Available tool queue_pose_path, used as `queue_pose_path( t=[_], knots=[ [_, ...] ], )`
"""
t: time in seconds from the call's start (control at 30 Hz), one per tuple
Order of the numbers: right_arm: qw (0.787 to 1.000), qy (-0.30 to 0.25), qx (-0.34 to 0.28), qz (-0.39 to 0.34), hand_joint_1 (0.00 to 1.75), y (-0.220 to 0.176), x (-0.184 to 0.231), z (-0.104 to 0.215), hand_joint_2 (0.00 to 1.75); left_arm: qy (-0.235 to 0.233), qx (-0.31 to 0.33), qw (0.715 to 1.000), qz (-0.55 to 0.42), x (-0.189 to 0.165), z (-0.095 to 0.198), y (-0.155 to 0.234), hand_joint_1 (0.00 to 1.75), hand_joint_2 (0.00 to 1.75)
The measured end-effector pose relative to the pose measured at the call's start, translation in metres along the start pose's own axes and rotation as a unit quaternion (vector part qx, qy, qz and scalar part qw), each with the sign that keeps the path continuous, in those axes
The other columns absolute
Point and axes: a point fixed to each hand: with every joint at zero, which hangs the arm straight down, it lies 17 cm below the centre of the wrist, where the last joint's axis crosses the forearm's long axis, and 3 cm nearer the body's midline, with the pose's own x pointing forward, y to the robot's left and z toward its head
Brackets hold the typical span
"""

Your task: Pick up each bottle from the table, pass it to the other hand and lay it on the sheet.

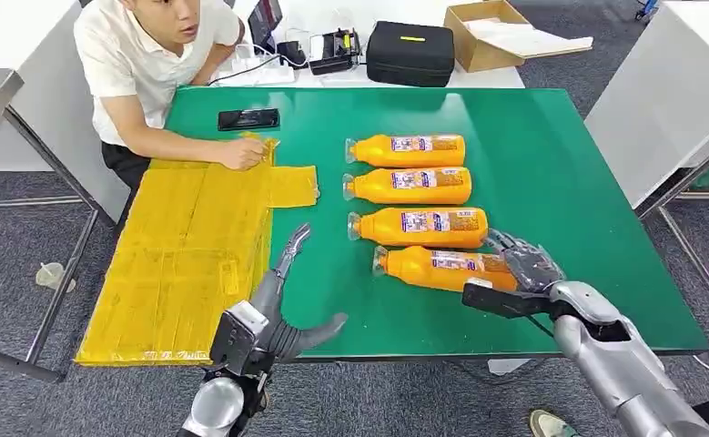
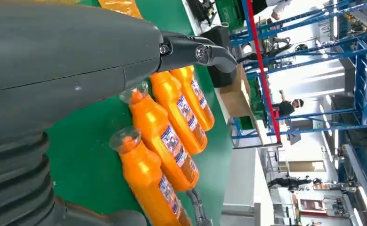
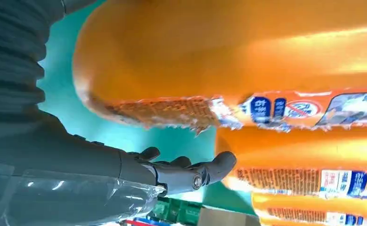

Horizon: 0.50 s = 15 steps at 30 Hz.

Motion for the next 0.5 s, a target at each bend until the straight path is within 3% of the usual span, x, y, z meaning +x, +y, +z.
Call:
queue_pose_path(
  t=[0.5],
  knots=[
    [0.999, -0.006, -0.001, -0.039, 0.0, 0.033, 0.022, -0.001, 1.75, -0.002, 0.001, 1.0, 0.001, 0.001, -0.001, -0.002, 0.0, 1.75]
  ],
)
